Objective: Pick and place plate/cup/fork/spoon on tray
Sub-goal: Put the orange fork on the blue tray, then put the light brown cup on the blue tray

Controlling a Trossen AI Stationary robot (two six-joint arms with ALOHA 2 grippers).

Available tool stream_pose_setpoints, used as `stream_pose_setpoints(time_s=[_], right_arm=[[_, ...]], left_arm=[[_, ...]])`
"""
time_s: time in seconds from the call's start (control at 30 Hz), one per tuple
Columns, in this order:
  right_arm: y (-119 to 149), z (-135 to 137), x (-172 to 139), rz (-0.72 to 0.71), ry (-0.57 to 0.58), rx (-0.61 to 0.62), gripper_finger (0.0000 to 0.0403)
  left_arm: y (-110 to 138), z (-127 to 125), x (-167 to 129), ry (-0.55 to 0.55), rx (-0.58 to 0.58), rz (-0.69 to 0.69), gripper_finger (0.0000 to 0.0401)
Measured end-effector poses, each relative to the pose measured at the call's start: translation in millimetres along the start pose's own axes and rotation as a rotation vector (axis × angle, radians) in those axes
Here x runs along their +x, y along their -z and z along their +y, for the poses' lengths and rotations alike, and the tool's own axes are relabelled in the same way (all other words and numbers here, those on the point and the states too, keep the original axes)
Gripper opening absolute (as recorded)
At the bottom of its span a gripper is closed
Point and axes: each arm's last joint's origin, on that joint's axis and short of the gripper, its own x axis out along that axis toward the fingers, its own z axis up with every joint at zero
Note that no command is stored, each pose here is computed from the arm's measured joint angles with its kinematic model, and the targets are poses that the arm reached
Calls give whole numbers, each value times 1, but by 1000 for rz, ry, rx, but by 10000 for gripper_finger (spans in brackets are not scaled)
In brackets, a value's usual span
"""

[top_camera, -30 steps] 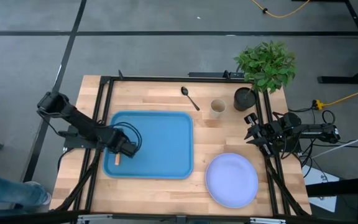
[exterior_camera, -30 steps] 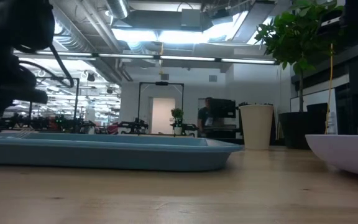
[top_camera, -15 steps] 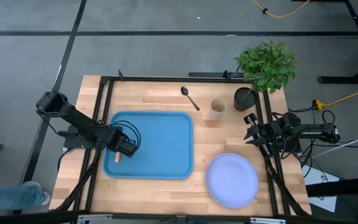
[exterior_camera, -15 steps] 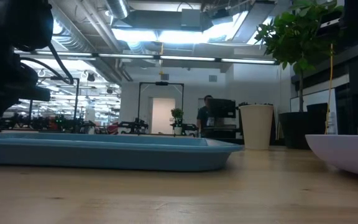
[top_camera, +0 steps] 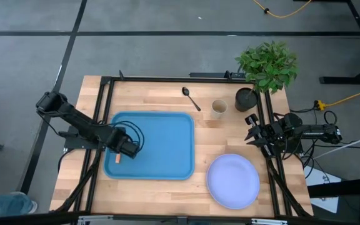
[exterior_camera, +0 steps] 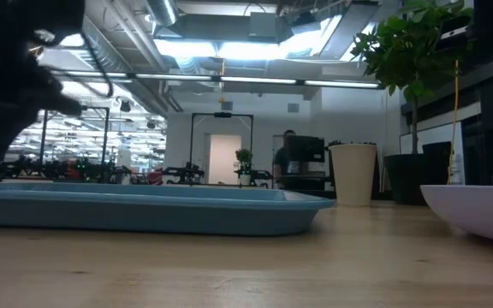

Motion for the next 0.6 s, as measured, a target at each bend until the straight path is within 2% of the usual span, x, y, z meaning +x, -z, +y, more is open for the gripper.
stream_pose_setpoints(time_s=[0.1, 0.33, 0.43, 0.6], right_arm=[[0, 0, 0, 0, 0, -1, 67], [0, 0, 0, -2, 1, -51, 67], [0, 0, 0, -3, 1, -49, 67], [-6, 0, 0, -61, 18, -79, 67]], left_arm=[[-2, -11, -13, 106, 50, -122, 80], [-26, -45, -40, 434, 31, -634, 80], [-39, -57, -47, 458, 98, -787, 80], [-61, -70, -51, 394, 237, -873, 80]])
